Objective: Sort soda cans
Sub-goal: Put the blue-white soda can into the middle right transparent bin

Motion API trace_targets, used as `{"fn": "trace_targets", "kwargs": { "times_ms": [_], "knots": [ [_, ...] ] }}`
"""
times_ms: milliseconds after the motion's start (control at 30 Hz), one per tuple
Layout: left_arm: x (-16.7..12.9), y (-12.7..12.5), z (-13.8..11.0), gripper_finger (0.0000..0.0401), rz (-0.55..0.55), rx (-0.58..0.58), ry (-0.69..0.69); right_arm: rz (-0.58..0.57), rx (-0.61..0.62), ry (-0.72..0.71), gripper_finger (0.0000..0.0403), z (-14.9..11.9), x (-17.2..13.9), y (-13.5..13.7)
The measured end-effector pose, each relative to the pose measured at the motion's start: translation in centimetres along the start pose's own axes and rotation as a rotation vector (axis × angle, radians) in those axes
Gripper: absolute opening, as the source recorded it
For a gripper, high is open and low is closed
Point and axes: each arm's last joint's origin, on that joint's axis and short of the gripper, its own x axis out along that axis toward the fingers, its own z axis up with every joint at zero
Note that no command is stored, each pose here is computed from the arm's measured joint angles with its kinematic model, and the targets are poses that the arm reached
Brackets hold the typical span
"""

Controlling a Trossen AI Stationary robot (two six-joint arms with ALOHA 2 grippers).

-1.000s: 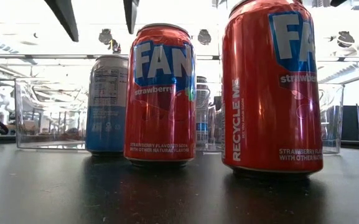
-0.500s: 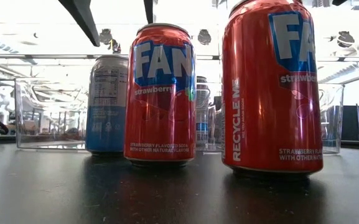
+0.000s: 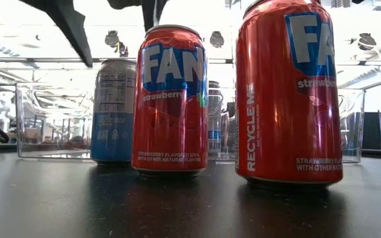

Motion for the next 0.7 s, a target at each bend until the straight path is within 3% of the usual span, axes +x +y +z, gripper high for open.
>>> {"fn": "trace_targets", "kwargs": {
  "times_ms": [100,333,700],
  "knots": [
    [1.4,-0.2,-0.2,0.0373,-0.030,-0.020,0.019,0.002,0.001,-0.001,0.0185,0.0,0.0,0.0],
    [3.0,0.0,1.2,0.0373,0.022,-0.038,-0.004,0.001,-0.011,-0.001,0.0185,0.0,0.0,0.0],
    [3.7,-0.4,2.6,0.0358,0.023,-0.056,-0.028,0.005,-0.012,0.009,0.0185,0.0,0.0,0.0]
  ]
}}
